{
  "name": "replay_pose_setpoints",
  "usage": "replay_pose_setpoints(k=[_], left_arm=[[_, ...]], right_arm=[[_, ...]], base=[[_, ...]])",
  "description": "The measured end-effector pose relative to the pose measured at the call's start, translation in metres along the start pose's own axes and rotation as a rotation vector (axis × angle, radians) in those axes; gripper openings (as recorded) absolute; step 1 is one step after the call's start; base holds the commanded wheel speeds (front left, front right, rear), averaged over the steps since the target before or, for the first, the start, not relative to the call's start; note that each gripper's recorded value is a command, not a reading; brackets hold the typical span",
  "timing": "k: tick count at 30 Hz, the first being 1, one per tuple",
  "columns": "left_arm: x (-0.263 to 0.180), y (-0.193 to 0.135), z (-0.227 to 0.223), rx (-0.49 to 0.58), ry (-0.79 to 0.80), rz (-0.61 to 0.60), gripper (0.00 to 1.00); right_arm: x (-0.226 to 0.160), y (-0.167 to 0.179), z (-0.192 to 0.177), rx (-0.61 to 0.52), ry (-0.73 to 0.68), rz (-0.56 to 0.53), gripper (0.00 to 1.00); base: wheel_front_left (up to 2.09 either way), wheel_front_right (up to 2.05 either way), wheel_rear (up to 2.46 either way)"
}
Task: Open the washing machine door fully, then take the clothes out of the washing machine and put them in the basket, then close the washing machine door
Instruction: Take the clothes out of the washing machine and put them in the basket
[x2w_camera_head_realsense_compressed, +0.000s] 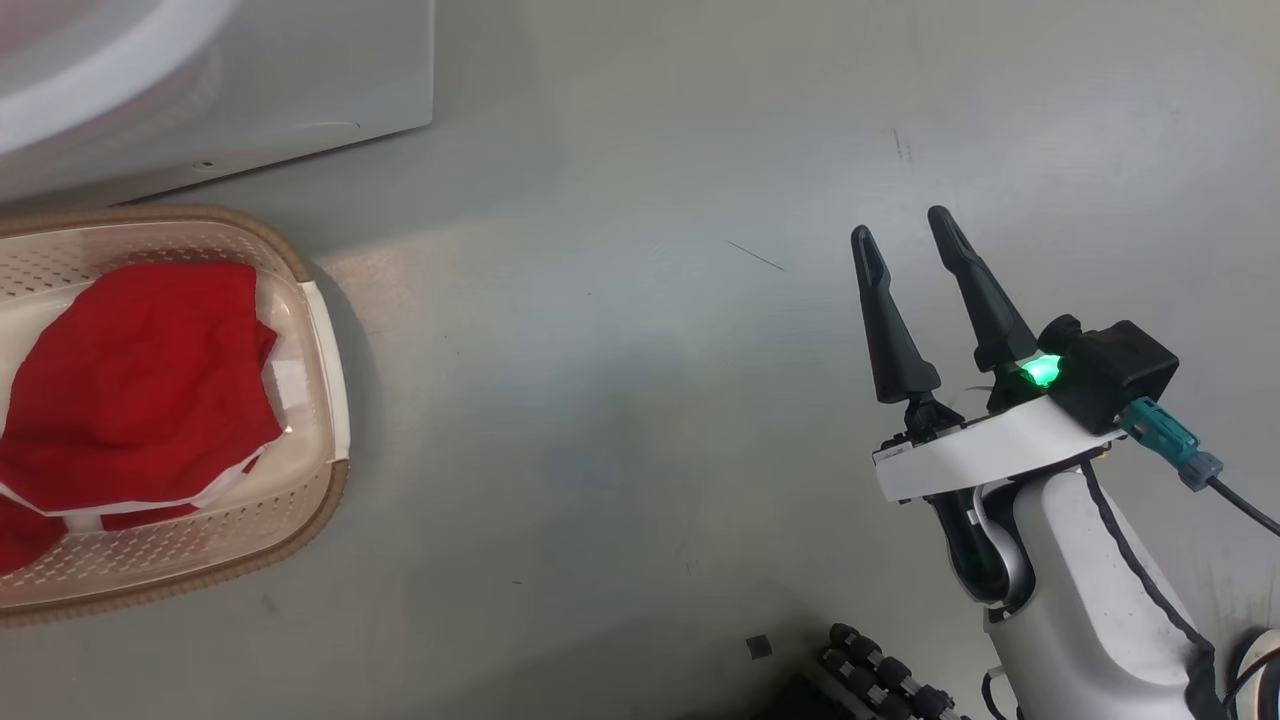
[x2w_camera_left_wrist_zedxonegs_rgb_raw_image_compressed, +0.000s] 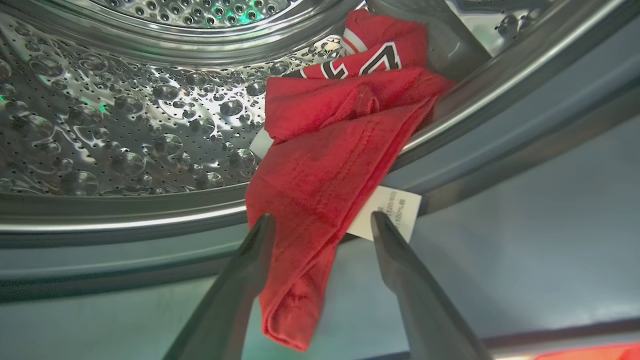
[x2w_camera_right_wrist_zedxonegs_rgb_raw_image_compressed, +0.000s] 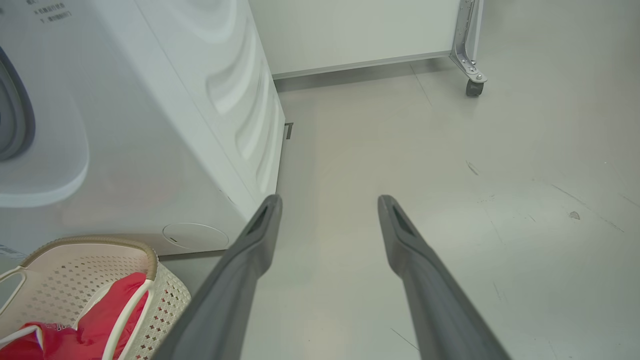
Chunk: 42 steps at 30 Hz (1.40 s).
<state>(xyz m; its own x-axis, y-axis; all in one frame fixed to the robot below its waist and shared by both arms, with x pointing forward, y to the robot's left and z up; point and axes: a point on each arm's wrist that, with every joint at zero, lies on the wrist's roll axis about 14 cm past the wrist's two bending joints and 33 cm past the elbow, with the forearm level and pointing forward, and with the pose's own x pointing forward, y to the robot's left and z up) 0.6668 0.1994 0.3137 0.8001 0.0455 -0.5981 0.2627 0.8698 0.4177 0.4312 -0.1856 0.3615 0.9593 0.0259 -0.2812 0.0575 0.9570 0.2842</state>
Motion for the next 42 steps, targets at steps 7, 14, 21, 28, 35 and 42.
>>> replay_pose_setpoints(k=[7, 14, 21, 28, 35, 42], left_arm=[[0.01, 0.005, -0.013, 0.001, 0.055, 0.019, 1.0], [0.016, 0.01, -0.016, -0.004, 0.072, 0.029, 1.0], [0.02, 0.011, -0.018, -0.024, 0.072, 0.031, 0.24], [0.022, 0.011, -0.018, -0.042, 0.06, 0.029, 0.0], [0.014, 0.0, -0.009, -0.057, 0.023, 0.017, 0.0], [-0.002, -0.014, 0.014, -0.078, -0.056, -0.006, 0.0]], right_arm=[[0.006, 0.0, -0.002, -0.005, 0.002, 0.003, 1.0], [0.008, -0.001, -0.007, -0.012, 0.014, 0.005, 1.0], [0.009, 0.0, -0.011, -0.014, 0.024, 0.009, 1.0], [0.01, 0.001, -0.013, -0.013, 0.028, 0.011, 1.0], [0.01, 0.005, -0.009, -0.019, 0.017, 0.022, 1.0], [0.008, 0.011, 0.002, -0.021, -0.011, 0.039, 1.0]], base=[[0.0, 0.0, 0.0], [0.0, 0.0, 0.0], [0.0, 0.0, 0.0], [0.0, 0.0, 0.0], [0.0, 0.0, 0.0], [0.0, 0.0, 0.0]])
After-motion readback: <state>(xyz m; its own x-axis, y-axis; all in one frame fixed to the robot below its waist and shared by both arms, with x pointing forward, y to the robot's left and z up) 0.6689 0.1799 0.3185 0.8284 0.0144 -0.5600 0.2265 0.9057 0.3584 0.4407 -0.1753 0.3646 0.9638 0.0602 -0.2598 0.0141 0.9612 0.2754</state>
